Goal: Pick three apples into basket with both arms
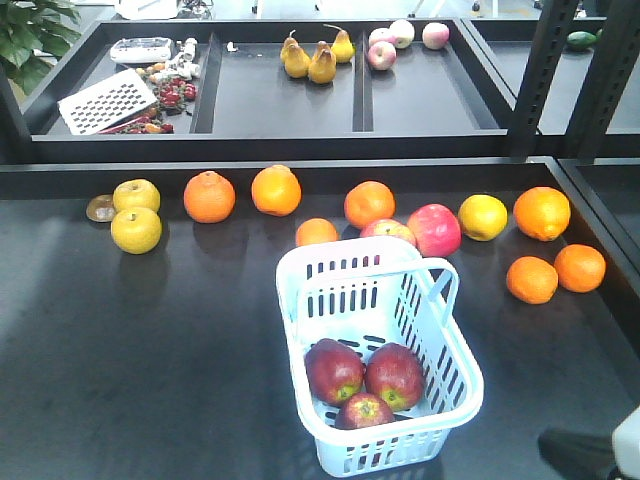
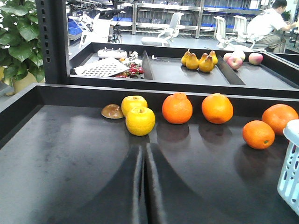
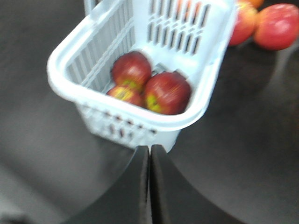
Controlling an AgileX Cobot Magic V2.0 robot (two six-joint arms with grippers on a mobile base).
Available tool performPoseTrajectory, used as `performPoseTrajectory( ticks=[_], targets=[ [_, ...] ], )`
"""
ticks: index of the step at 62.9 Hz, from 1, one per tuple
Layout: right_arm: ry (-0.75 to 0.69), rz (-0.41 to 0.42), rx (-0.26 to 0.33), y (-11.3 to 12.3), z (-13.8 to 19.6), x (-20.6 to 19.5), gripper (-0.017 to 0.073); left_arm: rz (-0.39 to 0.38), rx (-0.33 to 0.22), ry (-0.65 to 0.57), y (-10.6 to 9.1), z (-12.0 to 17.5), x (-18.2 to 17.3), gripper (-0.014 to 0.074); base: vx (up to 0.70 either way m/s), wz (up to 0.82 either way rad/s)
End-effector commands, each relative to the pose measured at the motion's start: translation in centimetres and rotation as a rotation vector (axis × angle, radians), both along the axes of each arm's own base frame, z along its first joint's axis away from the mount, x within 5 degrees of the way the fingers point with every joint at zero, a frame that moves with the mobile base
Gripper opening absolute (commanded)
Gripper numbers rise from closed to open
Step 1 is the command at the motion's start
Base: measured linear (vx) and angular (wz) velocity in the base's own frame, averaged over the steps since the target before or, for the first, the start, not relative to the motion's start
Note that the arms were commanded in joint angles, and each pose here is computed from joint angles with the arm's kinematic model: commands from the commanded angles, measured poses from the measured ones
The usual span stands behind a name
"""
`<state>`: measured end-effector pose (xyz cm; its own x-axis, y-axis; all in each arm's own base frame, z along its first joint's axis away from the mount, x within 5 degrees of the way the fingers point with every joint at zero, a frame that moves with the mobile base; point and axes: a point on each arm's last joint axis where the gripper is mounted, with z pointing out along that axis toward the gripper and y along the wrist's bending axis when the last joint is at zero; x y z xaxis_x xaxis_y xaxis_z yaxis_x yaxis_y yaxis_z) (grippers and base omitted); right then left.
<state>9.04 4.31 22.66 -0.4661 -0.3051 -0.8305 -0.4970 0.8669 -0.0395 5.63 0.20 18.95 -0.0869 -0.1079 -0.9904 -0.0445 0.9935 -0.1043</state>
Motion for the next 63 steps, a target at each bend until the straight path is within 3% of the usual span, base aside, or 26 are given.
performPoseTrajectory(
  ticks=[1,20,29,40,50,63],
  targets=[
    [-0.155,-0.125,0.098,-0.6,0.5,0.6,-0.0008,0.003,-0.010,-0.091,0.0,0.7,-0.1,-0.0006,0.00,0.00],
    [-0.212,-0.340,0.265,-2.6,-5.1,-1.9,-0.0007,0.003,-0.010,-0.090,0.0,0.7,-0.1,-0.0006,0.00,0.00],
    [-0.286,-0.412,0.189,-3.5,-5.2,-2.6,-0.0007,0.003,-0.010,-0.090,0.0,0.7,-0.1,-0.0006,0.00,0.00],
    [-0.461,-0.503,0.167,-4.4,-4.3,-3.5,-0.0007,0.003,-0.010,-0.090,0.0,0.7,-0.1,-0.0006,0.00,0.00],
    [-0.487,-0.491,0.131,-4.4,-4.1,-3.4,-0.0007,0.003,-0.010,-0.085,0.0,0.7,-0.1,-0.0006,0.00,0.00],
    [-0.552,-0.476,0.151,-4.3,-3.5,-3.4,-0.0007,0.003,-0.010,-0.082,0.0,0.6,-0.1,-0.0006,0.00,0.00]
  ],
)
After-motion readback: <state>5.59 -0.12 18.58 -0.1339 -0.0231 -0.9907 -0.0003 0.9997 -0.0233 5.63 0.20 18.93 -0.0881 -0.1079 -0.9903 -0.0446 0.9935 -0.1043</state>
